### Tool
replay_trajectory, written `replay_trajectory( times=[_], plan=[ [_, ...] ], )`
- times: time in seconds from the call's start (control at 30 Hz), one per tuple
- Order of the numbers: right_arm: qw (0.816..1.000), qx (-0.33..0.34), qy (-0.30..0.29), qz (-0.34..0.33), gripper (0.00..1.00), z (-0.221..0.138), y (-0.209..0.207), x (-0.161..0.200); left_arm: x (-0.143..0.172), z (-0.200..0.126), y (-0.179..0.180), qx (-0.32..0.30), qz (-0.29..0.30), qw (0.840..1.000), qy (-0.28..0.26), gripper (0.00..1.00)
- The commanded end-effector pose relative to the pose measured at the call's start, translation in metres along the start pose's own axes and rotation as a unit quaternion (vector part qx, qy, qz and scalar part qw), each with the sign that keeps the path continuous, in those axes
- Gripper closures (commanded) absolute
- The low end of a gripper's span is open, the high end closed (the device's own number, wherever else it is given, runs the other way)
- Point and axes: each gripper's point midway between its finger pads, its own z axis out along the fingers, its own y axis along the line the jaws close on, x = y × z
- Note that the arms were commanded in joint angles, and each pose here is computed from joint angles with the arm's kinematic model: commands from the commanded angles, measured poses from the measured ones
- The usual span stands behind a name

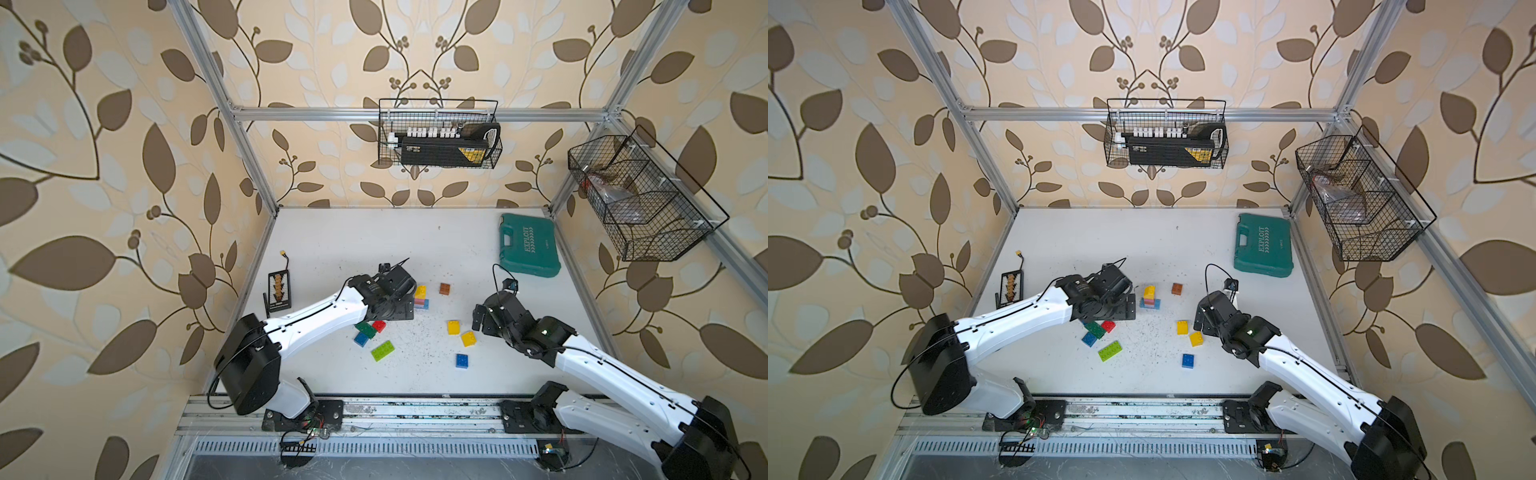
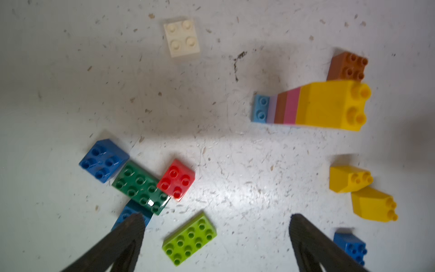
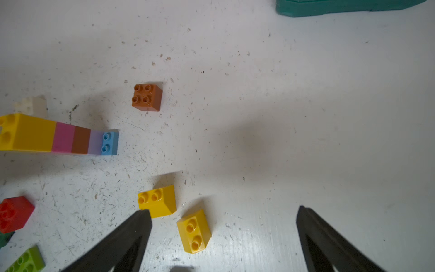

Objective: Assemble the number 1 with lego
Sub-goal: Adjust the lego brick at the center of the board.

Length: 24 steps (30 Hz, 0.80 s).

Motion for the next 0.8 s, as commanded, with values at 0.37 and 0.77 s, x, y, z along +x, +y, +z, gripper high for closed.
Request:
replay_trajectory(
  times=[0.37, 0.77],
  plan=[
    [0.999, -0.024, -0.039, 0.021, 0.01, 0.000, 0.004, -0.009, -0.038, 0.044, -0.060, -0.017, 0.006, 0.999, -0.039, 0.01],
    [0.998, -0.038, -0.051, 0.027, 0.01, -0.002, 0.003, -0.009, -0.038, 0.068, -0.065, -0.003, 0.005, 1.000, -0.016, 0.31]
  ],
)
